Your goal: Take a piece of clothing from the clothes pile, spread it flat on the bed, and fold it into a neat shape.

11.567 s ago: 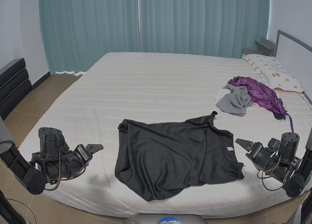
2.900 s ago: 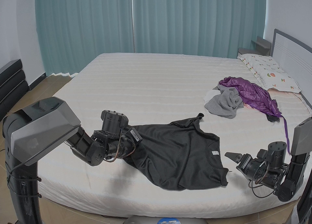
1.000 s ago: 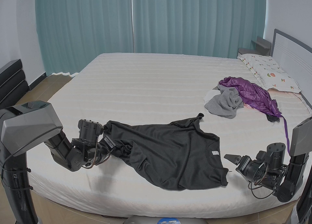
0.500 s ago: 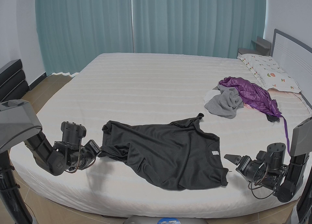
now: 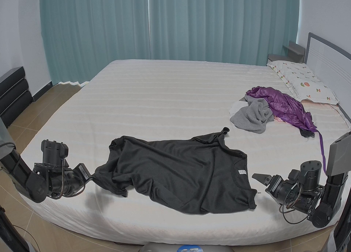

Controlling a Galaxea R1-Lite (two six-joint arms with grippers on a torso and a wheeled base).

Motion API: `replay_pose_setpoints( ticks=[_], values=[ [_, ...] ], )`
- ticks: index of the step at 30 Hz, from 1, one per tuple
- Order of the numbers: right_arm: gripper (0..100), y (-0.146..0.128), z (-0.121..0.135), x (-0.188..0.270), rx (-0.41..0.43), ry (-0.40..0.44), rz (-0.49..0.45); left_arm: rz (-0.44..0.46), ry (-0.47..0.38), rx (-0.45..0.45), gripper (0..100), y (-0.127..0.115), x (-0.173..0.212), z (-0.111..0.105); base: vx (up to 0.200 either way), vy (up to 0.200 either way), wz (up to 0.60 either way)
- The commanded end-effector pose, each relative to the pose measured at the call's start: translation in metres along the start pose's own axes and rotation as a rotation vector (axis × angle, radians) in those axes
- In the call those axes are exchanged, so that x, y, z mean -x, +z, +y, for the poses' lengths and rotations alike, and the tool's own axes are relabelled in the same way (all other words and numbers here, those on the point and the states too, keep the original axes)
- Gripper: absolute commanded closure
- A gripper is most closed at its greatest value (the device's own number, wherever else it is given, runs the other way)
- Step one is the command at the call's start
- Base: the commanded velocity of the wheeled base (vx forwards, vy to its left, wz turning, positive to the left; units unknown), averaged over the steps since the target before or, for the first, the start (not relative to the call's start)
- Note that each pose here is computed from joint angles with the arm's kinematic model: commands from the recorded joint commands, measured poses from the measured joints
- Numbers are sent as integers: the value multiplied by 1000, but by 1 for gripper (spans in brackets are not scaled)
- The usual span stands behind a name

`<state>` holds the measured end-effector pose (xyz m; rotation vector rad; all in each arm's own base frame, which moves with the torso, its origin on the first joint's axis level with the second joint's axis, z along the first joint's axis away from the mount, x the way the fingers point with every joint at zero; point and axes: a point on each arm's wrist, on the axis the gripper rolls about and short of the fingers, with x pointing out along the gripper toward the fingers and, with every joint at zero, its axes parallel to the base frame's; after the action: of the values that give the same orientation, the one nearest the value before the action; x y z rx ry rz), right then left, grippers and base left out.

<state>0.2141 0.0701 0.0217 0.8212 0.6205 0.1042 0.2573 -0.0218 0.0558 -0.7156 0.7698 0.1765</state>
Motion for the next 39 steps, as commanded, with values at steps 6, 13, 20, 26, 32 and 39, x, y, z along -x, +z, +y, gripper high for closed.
replay_pose_setpoints(
  ticks=[6, 13, 20, 26, 32, 39],
  values=[
    [0, 1, 2, 1, 2, 12, -7, 0, -28, 41, 100, 20, 5, 21, 0, 0, 0],
    [0, 0, 1, 0, 2, 11, -6, -13, -62, 60, 100, 45, -25, 16, 0, 0, 0],
    [0, 0, 1, 0, 0, 8, -5, 18, -45, 63, 100, 52, -72, 17, 0, 0, 0],
    [0, 0, 0, -1, -1, 7, -4, -1, -62, 62, 100, 51, -96, 21, 0, 0, 0],
    [0, 0, 1, 0, 0, 8, -5, -34, -85, 87, 0, 50, -91, 26, 0, 0, 0],
    [0, 1, 2, 0, 0, 13, -9, 5, -148, 80, 0, 40, -45, 26, 0, 0, 0]
  ],
)
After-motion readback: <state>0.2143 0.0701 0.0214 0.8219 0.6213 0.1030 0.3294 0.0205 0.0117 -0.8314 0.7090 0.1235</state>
